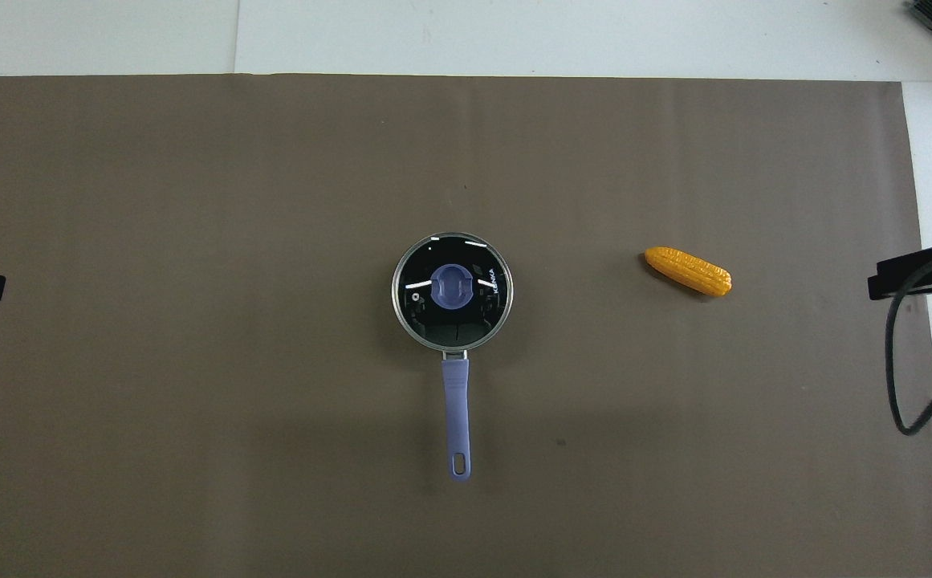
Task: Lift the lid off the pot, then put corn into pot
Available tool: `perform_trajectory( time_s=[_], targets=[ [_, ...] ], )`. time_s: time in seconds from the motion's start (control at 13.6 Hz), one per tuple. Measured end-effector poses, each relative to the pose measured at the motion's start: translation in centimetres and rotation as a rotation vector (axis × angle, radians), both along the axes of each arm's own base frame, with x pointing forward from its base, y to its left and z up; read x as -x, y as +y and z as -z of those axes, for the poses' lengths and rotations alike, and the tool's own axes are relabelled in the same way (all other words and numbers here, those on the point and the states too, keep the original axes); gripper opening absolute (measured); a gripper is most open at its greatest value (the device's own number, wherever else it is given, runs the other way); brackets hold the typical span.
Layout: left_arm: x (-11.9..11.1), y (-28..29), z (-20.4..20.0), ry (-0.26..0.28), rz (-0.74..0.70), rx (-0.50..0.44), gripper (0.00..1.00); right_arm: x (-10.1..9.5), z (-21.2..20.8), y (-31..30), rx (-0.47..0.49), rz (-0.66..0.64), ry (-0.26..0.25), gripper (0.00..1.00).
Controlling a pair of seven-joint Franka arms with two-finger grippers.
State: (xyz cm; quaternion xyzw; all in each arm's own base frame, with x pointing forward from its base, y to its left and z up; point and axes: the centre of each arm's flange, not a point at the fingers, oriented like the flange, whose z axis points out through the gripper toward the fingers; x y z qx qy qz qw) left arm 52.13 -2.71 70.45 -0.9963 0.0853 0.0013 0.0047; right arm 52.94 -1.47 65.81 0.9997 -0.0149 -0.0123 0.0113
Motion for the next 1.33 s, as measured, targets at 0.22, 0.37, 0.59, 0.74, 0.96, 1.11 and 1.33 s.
perform_trajectory(
  time_s=[0.22,0.37,0.59,0.74,0.96,1.11,1.33],
  targets=[
    [0.00,0.00,0.00,0.000,0.000,0.000,1.00,0.00,0.11,0.14,-0.001,-0.024,0.003,1.00],
    [0.00,0.01,0.00,0.000,0.000,0.000,1.00,0.00,0.13,0.17,-0.002,-0.052,0.004,1.00],
    [0.00,0.02,0.00,0.000,0.000,0.000,1.00,0.01,0.11,0.18,-0.002,-0.061,0.004,1.00],
    [0.00,0.03,0.00,0.000,0.000,0.000,1.00,0.02,0.10,0.20,-0.003,-0.077,0.004,1.00],
    [0.00,0.03,0.00,0.000,0.000,0.000,1.00,0.05,0.16,0.20,-0.004,-0.094,0.006,1.00],
    [0.00,0.03,0.00,0.000,0.000,0.000,1.00,0.06,0.15,0.20,-0.004,-0.094,0.006,1.00],
    [0.00,0.03,0.00,0.000,0.000,0.000,1.00,0.07,0.17,0.27,-0.004,-0.102,0.006,1.00]
  ],
)
